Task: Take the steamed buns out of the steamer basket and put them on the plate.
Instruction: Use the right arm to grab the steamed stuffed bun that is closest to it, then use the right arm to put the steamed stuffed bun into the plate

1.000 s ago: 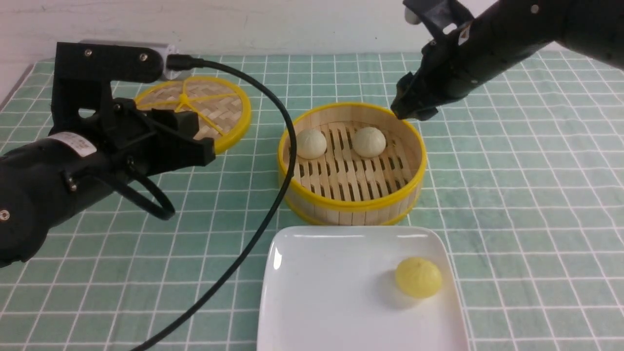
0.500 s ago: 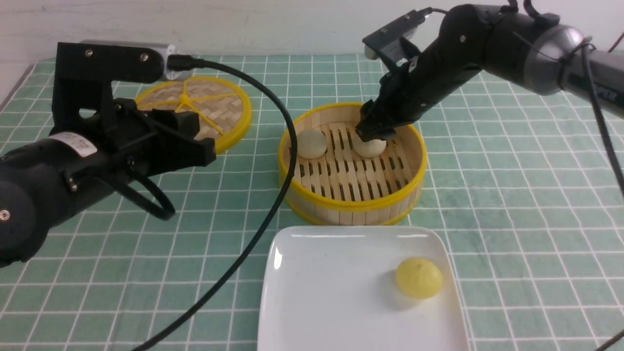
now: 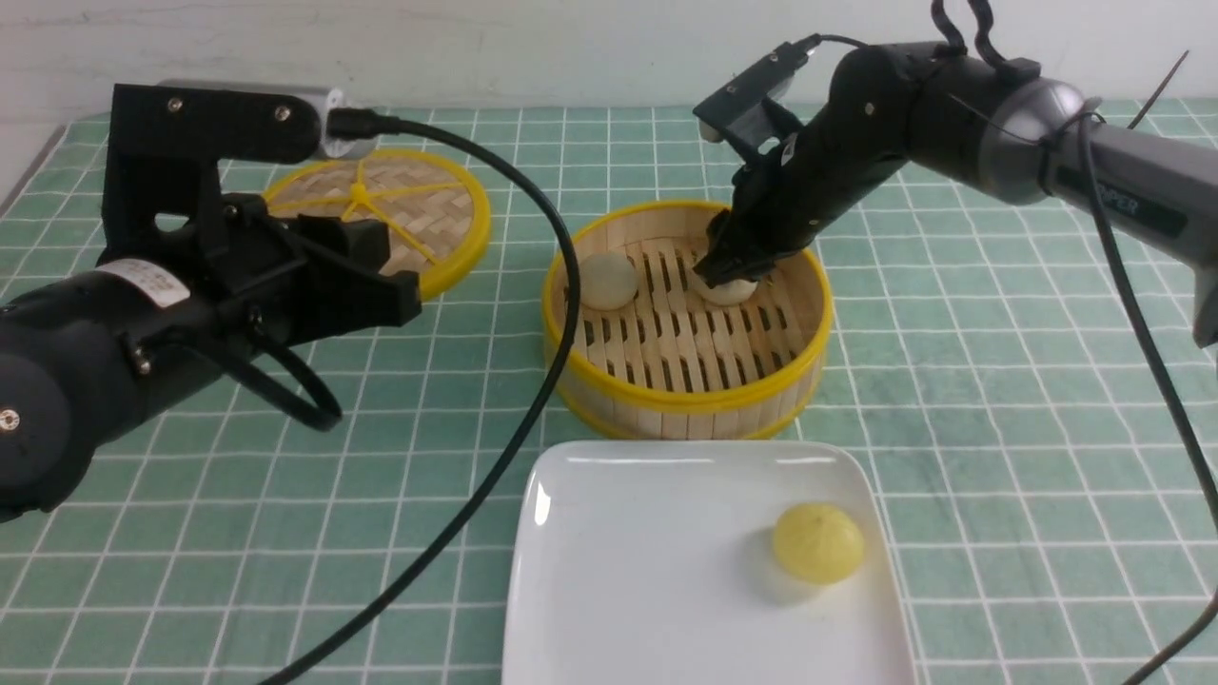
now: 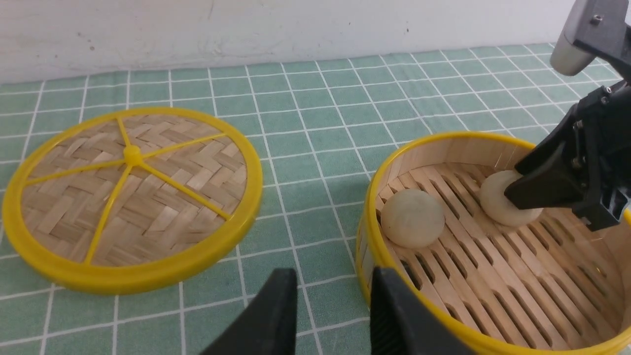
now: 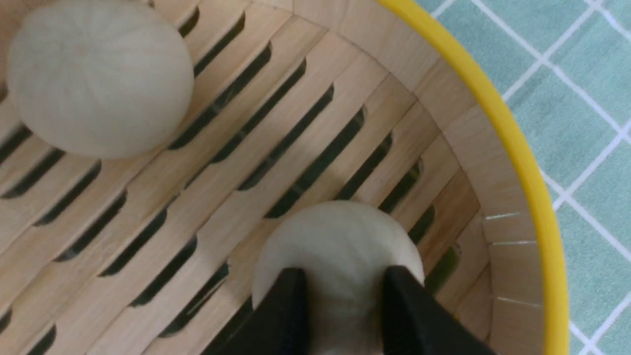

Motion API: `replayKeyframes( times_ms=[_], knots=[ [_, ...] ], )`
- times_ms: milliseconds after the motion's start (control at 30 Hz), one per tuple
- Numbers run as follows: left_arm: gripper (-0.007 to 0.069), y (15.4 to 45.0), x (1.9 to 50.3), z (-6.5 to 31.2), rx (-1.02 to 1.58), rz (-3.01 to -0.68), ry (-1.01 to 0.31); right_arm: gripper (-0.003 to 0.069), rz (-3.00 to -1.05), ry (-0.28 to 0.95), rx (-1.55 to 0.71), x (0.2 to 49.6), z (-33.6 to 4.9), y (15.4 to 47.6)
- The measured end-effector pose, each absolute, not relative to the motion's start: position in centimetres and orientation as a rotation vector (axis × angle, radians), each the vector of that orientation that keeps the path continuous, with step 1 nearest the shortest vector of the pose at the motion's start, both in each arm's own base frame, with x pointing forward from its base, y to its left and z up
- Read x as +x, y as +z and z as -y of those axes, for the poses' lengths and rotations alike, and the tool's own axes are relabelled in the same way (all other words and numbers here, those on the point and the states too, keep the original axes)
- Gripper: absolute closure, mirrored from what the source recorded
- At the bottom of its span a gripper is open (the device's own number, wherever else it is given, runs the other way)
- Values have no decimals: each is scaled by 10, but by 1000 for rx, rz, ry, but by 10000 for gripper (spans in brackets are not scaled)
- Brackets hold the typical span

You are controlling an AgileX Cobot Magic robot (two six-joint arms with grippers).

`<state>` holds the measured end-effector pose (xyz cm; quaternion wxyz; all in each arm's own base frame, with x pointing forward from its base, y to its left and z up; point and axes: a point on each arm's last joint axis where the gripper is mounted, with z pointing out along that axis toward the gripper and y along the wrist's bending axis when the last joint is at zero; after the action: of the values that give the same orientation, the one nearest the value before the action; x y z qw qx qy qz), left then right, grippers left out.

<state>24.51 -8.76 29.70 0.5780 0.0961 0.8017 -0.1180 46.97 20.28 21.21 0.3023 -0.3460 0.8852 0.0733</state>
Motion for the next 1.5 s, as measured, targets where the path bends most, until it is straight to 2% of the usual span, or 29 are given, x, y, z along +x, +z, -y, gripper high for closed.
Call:
replayKeyframes(
  times_ms=[133, 367, 500, 533, 567, 633, 733, 833, 933, 1100, 1367, 1500],
  knots=[
    [380, 297, 245, 88, 225, -1875, -276, 636, -2368, 186, -935, 469, -202, 208],
    [380, 297, 245, 88, 225, -1876, -276, 636, -2349, 186, -930, 467, -201, 219],
    [380, 297, 245, 88, 225, -1876, -276, 636, -2304, 187, -922, 458, -198, 252],
    [380, 297, 245, 88, 225, -1876, -276, 636, -2275, 186, -918, 451, -195, 273],
    [380, 297, 245, 88, 225, -1876, -276, 636, -2277, 186, -919, 451, -195, 273],
    [380, 298, 246, 87, 220, -1864, -274, 636, -2216, 185, -906, 436, -190, 313],
    [380, 299, 246, 87, 215, -1850, -271, 636, -2189, 195, -906, 420, -184, 343],
    [380, 301, 247, 87, 209, -1833, -267, 636, -2210, 250, -931, 392, -177, 374],
    [380, 301, 247, 86, 207, -1829, -267, 636, -2249, 317, -962, 373, -174, 388],
    [380, 301, 247, 86, 207, -1828, -266, 636, -2334, 458, -1027, 355, -177, 390],
    [380, 302, 247, 86, 204, -1821, -265, 635, -2374, 509, -1128, 331, -207, 374],
    [380, 301, 247, 86, 208, -1832, -267, 635, -2432, 489, -1309, 288, -236, 347]
  ],
)
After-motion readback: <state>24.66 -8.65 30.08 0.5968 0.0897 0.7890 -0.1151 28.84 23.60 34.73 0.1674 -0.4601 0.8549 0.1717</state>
